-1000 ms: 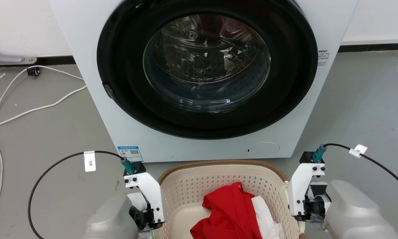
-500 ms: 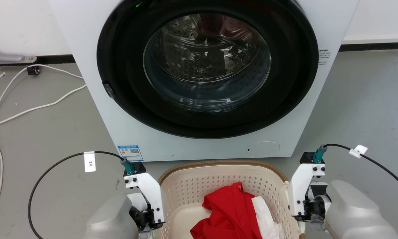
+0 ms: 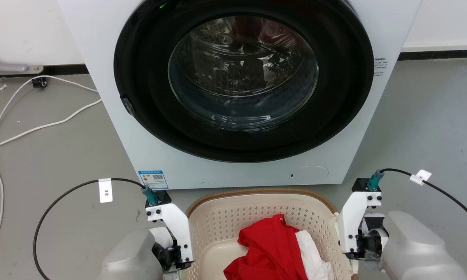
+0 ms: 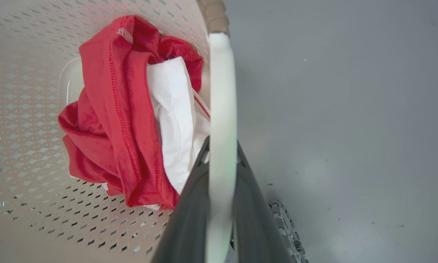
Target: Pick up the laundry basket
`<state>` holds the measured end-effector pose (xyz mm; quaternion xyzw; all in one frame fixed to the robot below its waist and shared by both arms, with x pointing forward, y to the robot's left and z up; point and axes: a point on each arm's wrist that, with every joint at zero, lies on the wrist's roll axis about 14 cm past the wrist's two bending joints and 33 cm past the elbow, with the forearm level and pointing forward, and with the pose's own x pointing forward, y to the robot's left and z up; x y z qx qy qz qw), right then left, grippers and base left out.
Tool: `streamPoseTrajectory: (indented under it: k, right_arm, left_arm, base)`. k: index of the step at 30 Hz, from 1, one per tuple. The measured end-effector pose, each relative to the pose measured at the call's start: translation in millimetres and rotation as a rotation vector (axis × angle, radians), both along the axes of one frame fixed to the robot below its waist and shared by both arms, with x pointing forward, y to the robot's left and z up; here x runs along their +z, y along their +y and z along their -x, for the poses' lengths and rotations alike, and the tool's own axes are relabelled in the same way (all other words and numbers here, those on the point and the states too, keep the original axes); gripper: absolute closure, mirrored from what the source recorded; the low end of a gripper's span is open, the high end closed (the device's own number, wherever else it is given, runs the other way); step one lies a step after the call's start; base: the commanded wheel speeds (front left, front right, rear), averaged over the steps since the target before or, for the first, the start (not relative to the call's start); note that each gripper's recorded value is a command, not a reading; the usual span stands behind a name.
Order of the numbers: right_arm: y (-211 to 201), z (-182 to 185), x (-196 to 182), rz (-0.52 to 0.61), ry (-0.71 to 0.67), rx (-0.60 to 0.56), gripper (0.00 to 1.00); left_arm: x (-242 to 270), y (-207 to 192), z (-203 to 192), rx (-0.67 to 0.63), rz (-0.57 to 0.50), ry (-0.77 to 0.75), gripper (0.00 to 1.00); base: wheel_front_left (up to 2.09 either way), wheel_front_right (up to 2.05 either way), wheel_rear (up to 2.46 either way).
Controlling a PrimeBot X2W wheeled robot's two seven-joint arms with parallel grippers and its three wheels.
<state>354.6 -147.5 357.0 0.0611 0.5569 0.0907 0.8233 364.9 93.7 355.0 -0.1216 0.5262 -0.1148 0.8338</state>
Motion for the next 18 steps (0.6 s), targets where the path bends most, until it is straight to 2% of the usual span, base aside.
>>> streamPoseTrajectory:
  k: [18]
  right_arm:
    - [0.0, 0.0, -1.1, 0.0, 0.003, -0.002, 1.0]
  left_arm:
    - [-1.1, -0.3, 0.2, 0.003, 0.003, 0.0, 1.0]
  base:
    - [0.0, 0.0, 0.0]
